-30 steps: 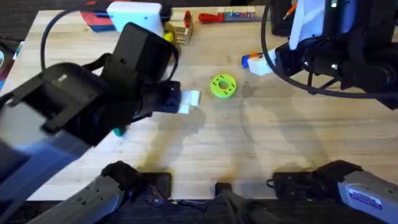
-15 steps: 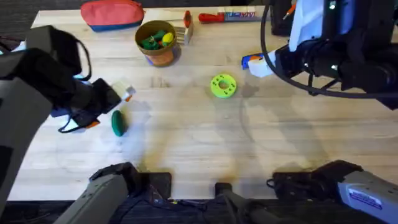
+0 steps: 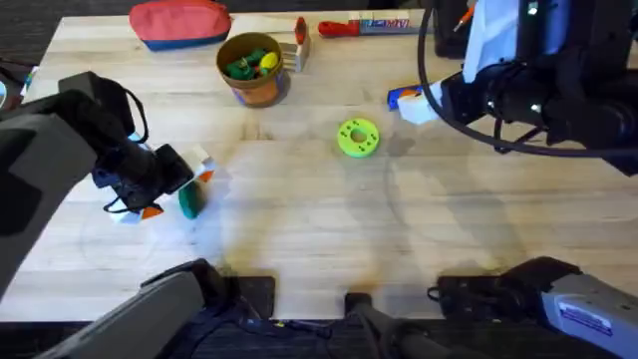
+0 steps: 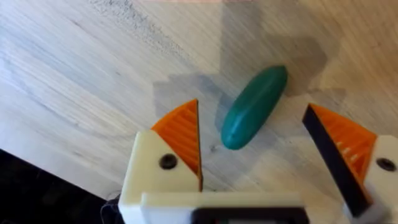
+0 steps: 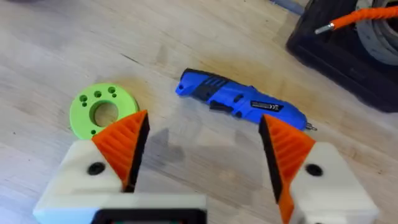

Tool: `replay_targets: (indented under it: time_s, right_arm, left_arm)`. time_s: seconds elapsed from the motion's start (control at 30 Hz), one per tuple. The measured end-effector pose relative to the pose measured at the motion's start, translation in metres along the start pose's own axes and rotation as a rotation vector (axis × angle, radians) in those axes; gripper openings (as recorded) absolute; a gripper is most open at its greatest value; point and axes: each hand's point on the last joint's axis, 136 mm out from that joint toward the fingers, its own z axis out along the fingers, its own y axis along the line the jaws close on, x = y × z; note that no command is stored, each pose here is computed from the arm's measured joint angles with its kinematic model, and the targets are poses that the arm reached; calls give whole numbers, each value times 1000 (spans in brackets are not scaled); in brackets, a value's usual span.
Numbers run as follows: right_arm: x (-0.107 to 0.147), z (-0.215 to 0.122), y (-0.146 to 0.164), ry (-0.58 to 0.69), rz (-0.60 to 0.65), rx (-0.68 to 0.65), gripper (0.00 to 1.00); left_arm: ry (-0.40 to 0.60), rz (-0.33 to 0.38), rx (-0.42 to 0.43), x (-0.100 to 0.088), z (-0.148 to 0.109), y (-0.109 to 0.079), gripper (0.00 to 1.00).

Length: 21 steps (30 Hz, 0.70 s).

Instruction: Pick up the gripper from the table and insert it into the empty holder that is missing its gripper. Then pick up a screw, insert it into the mounting hole, and use the screwdriver to tighten it. Finally, clean up the table by picking up the vegetable and placing it into the bucket.

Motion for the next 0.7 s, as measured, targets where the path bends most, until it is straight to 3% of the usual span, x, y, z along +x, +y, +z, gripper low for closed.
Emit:
replay_targets:
  time_s: [0.03, 0.1, 0.17, 0.27, 0.33, 0.6, 0.7]
  right_arm:
    - [0, 0, 0, 0, 1, 0, 992]
    - [0, 0, 0, 0, 3, 0, 991]
    - [0, 0, 0, 0, 3, 0, 991]
    - [0, 0, 0, 0, 6, 0, 991]
    - [0, 0, 0, 0, 6, 0, 991]
    - [0, 0, 0, 0, 6, 0, 991]
    - [0, 0, 0, 0, 6, 0, 991]
  left_arm:
    - [5, 1, -3, 0, 3, 0, 988]
    - [55, 9, -22, 5, 16, 1, 795]
    - [79, 11, -30, 9, 20, 2, 543]
    - [80, 13, -31, 9, 21, 3, 72]
    - [77, 15, -31, 9, 21, 3, 21]
    - [85, 24, -43, 9, 17, 4, 27]
    - [25, 64, -27, -12, -6, -11, 27]
